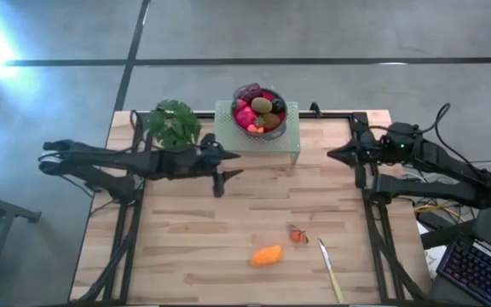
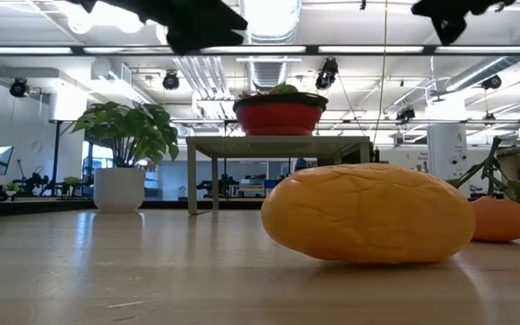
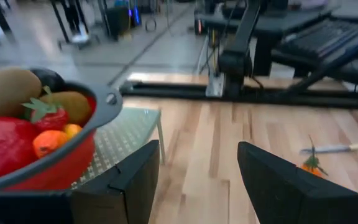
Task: Pick & Place Fruit
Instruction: Put the tangerine into the red strainer bowl on the shelf
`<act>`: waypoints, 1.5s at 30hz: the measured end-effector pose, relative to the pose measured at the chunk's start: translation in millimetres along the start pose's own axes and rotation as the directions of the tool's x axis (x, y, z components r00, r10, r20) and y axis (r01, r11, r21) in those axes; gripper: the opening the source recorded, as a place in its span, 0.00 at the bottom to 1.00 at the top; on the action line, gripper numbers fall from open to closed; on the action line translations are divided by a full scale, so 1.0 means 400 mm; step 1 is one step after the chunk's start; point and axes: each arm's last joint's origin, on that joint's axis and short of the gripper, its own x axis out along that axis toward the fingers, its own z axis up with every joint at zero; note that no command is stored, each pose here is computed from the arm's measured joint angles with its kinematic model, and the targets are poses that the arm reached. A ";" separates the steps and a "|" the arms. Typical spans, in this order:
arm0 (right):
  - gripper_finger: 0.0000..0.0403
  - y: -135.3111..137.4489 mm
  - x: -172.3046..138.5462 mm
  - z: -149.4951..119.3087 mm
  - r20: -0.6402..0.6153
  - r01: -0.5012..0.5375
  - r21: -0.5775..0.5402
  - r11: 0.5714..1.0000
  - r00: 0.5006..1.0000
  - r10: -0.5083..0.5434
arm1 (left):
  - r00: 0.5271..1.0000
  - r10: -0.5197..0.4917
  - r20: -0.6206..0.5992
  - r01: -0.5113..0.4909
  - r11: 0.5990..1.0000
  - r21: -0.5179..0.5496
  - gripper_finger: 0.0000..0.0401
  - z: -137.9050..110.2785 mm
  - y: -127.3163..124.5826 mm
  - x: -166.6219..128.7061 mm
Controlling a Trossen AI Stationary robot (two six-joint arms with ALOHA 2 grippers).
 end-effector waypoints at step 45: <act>0.49 0.363 0.241 -0.307 -0.573 0.034 0.062 0.997 0.820 0.007 | 1.000 0.005 -0.010 -0.005 0.999 -0.039 0.55 -0.109 0.020 -0.076</act>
